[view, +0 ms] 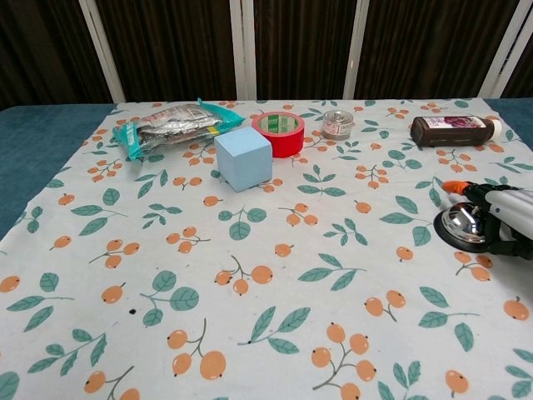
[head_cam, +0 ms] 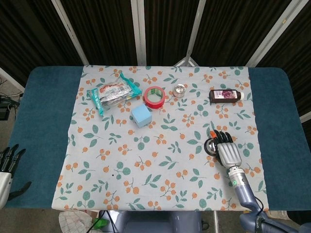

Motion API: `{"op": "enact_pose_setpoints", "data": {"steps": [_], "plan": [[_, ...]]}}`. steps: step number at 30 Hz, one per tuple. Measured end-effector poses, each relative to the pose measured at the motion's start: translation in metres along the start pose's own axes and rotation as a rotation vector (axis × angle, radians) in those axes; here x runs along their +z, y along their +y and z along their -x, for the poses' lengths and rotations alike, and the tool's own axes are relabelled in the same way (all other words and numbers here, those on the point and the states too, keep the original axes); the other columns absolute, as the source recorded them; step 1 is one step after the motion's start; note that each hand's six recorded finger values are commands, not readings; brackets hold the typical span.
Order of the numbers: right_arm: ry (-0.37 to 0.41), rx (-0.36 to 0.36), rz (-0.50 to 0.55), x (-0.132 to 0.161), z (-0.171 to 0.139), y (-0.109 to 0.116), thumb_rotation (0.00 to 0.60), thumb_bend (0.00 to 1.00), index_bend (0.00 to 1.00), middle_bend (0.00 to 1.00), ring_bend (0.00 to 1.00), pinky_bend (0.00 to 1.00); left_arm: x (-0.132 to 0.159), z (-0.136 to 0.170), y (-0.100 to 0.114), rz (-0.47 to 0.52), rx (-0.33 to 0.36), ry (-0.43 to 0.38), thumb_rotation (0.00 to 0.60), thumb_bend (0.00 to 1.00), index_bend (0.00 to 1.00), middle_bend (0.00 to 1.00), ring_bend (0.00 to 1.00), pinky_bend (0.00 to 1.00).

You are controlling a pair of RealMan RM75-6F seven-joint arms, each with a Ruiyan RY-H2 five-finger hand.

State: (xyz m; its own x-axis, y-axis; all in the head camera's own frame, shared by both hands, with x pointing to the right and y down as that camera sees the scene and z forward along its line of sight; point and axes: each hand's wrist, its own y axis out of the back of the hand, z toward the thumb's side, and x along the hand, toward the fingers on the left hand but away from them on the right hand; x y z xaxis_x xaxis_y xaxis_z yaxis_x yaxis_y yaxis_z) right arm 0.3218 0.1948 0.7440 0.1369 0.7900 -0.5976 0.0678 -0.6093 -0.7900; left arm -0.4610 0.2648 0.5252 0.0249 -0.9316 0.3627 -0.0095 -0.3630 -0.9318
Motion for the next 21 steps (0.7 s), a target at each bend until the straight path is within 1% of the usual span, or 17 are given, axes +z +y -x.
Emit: {"op": "enact_pose_setpoints", "data": {"steps": [6,11,15,17,21], "plan": [[0.005,0.027,-0.034,0.001,0.0,-0.006,0.6,1.0,0.03,0.0,0.0,0.0,0.001,0.0,-0.001,-0.005,-0.004,0.0,0.6,0.27,0.12,0.0,0.0,0.09],[0.014,0.014,-0.03,0.004,0.0,-0.001,0.6,1.0,0.03,0.0,0.0,0.0,0.001,0.0,-0.001,-0.005,-0.005,0.001,0.6,0.27,0.12,0.0,0.0,0.09],[0.027,-0.044,0.004,0.008,-0.001,0.019,0.6,1.0,0.03,0.0,0.0,0.0,0.0,0.0,-0.001,-0.003,-0.003,0.003,0.6,0.27,0.12,0.0,0.0,0.09],[0.037,-0.086,0.026,0.011,-0.002,0.034,0.6,1.0,0.03,0.0,0.0,0.0,0.0,0.0,-0.001,-0.003,-0.004,0.003,0.6,0.27,0.11,0.0,0.0,0.09],[0.065,-0.186,0.081,0.014,-0.011,0.073,0.6,1.0,0.03,0.0,0.0,0.0,0.0,0.0,0.0,-0.001,-0.002,0.003,0.6,0.27,0.11,0.0,0.0,0.09]]}}
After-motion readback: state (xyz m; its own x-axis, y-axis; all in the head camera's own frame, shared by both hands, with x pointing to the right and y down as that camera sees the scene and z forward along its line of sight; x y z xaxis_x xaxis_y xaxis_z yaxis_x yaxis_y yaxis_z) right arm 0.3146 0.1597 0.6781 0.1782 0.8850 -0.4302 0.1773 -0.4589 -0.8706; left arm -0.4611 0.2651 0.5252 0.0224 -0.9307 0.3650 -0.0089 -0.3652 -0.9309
